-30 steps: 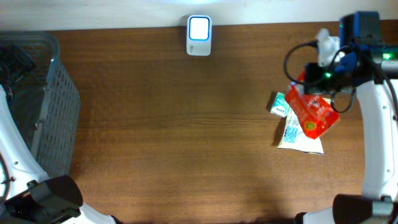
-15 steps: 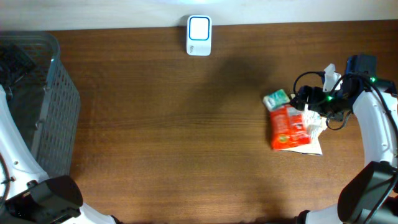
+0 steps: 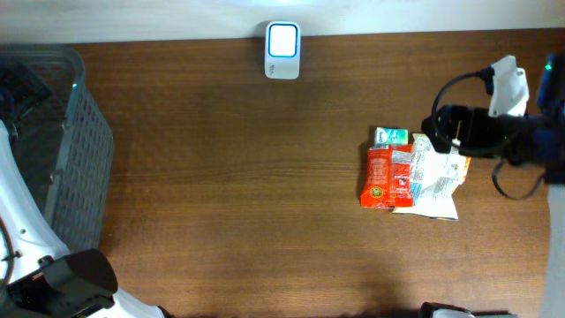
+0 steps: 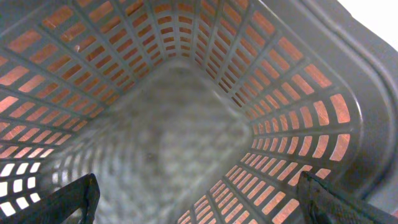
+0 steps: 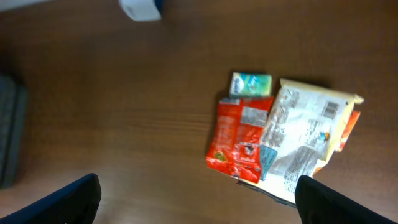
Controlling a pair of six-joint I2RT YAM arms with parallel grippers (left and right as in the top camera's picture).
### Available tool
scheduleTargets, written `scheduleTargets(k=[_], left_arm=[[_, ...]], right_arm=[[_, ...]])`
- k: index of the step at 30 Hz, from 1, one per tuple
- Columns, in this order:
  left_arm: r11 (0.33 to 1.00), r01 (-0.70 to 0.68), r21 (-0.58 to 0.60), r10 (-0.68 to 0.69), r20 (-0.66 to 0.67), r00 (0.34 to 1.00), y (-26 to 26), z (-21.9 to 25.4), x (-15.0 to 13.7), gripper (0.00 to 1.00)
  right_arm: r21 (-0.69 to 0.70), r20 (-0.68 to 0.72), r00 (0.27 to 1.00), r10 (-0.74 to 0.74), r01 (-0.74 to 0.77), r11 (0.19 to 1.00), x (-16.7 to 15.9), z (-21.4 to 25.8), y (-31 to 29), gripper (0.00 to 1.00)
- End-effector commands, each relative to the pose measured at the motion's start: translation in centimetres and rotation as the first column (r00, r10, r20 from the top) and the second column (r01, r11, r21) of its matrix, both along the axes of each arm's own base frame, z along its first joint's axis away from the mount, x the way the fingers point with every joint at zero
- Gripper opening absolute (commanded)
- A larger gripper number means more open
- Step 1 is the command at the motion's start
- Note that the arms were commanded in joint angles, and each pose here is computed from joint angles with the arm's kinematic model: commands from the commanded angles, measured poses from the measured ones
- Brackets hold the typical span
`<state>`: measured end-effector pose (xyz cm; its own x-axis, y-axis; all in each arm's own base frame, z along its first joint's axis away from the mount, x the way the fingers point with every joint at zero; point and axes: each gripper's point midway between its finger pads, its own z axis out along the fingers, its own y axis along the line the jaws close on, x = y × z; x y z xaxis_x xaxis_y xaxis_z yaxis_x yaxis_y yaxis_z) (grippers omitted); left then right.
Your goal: Scan the item barcode
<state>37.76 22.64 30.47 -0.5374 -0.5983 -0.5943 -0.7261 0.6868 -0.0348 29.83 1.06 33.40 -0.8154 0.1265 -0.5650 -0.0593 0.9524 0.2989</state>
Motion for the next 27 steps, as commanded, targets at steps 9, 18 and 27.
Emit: scheduleTargets(k=[9, 18, 27], left_arm=[[1.0, -0.012, 0.0, 0.012, 0.004, 1.0, 0.1, 0.0, -0.1, 0.99], [1.0, -0.012, 0.0, 0.012, 0.004, 1.0, 0.1, 0.0, -0.1, 0.99], [1.0, -0.012, 0.0, 0.012, 0.004, 1.0, 0.1, 0.0, -0.1, 0.99]], right_arm=[[-0.002, 0.015, 1.0, 0.014, -0.013, 1.0, -0.2, 0.5, 0.4, 0.99], [-0.171, 0.386, 0.923, -0.018, 0.091, 0.981, 2.2, 4.5, -1.0, 0.99], [-0.162, 0.741, 0.671, 0.013, 0.16, 0.974, -2.4, 2.1, -0.4, 0.99]])
